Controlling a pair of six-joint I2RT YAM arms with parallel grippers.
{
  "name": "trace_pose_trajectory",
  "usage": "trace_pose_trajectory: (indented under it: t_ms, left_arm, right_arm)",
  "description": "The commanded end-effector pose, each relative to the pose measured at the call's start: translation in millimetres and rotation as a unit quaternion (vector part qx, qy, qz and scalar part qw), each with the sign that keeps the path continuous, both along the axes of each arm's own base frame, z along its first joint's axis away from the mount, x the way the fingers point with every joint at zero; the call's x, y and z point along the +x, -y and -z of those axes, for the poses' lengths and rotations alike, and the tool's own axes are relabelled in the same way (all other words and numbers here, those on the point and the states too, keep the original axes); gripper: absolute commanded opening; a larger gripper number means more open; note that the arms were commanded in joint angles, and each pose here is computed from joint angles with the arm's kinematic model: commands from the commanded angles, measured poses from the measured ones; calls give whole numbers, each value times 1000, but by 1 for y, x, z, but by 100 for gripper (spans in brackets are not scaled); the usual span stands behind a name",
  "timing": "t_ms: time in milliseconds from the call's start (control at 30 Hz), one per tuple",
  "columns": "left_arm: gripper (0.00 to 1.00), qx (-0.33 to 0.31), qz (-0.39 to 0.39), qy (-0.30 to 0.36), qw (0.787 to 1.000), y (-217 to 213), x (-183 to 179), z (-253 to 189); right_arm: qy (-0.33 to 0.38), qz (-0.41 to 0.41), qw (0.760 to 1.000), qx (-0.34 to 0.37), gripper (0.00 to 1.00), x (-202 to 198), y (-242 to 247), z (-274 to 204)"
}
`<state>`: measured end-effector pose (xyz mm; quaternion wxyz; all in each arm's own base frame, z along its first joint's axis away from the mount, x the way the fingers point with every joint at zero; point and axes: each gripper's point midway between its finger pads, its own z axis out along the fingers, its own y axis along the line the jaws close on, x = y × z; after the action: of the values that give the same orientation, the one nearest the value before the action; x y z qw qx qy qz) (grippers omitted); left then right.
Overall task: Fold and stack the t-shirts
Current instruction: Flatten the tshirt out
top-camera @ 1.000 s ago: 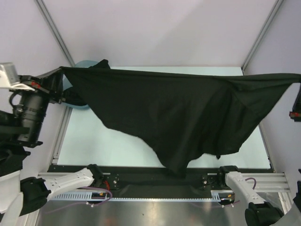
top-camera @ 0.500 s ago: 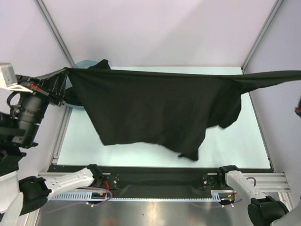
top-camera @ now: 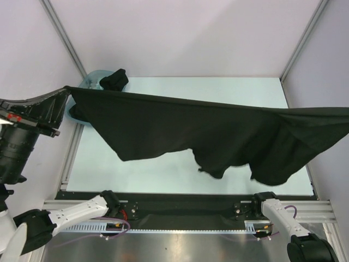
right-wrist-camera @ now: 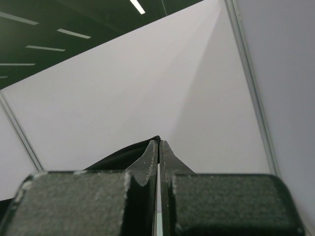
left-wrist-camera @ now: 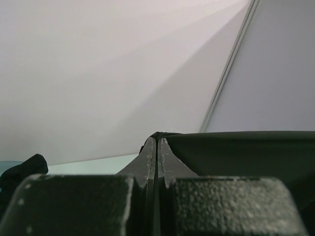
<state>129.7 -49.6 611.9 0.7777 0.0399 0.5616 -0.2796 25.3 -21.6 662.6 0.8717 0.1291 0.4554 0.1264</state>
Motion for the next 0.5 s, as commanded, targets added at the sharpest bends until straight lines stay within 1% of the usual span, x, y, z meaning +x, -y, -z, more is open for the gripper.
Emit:
trace_pose_trajectory:
  t_ms: [0, 33, 100, 133, 167, 200, 233, 267, 300, 333, 367, 400, 433, 467]
  left_arm:
    - [0, 13, -52, -10, 999, 4, 25, 9]
    - [0, 17, -60, -16, 998, 12, 36, 13]
    - [0, 47, -80, -44, 995, 33, 64, 40]
    - [0, 45, -104, -45, 993, 39, 80, 44]
    - [0, 73, -120, -63, 988, 53, 98, 69]
    - [0, 86, -137, -71, 984, 59, 111, 81]
    - [0, 111, -157, -80, 978, 75, 137, 105]
    - [0, 116, -156, -87, 977, 84, 150, 115]
    - [0, 95, -170, -106, 975, 77, 170, 126]
    - [0, 110, -159, -128, 973, 94, 199, 153]
    - [1, 114, -151, -136, 973, 100, 216, 167]
    - [0, 111, -169, -149, 968, 93, 239, 183]
    - [0, 109, -173, -152, 967, 95, 257, 193]
    - [0, 133, -179, -181, 958, 104, 287, 227]
  right_arm:
    - [0, 37, 999, 27, 0, 18, 13, -3]
    - [-7, 37, 999, 24, 0, 29, 12, -2]
    - [-21, 42, 999, 19, 0, 60, 10, 0]
    - [-56, 43, 997, 12, 0, 94, 6, 15]
    - [-62, 48, 997, 3, 0, 117, 4, 17]
    - [-78, 52, 996, -2, 0, 139, 3, 25]
    - [-120, 56, 991, -11, 0, 176, 0, 52]
    - [-115, 63, 991, -19, 0, 193, -1, 53]
    - [-143, 67, 987, -28, 0, 227, -4, 72]
    - [-175, 74, 981, -35, 0, 256, -5, 99]
    - [-179, 78, 980, -37, 0, 278, -5, 108]
    - [-206, 86, 974, -34, 0, 310, 0, 131]
    - [-217, 67, 973, -38, 0, 332, -4, 147]
    - [-225, 54, 972, -35, 0, 359, -5, 175]
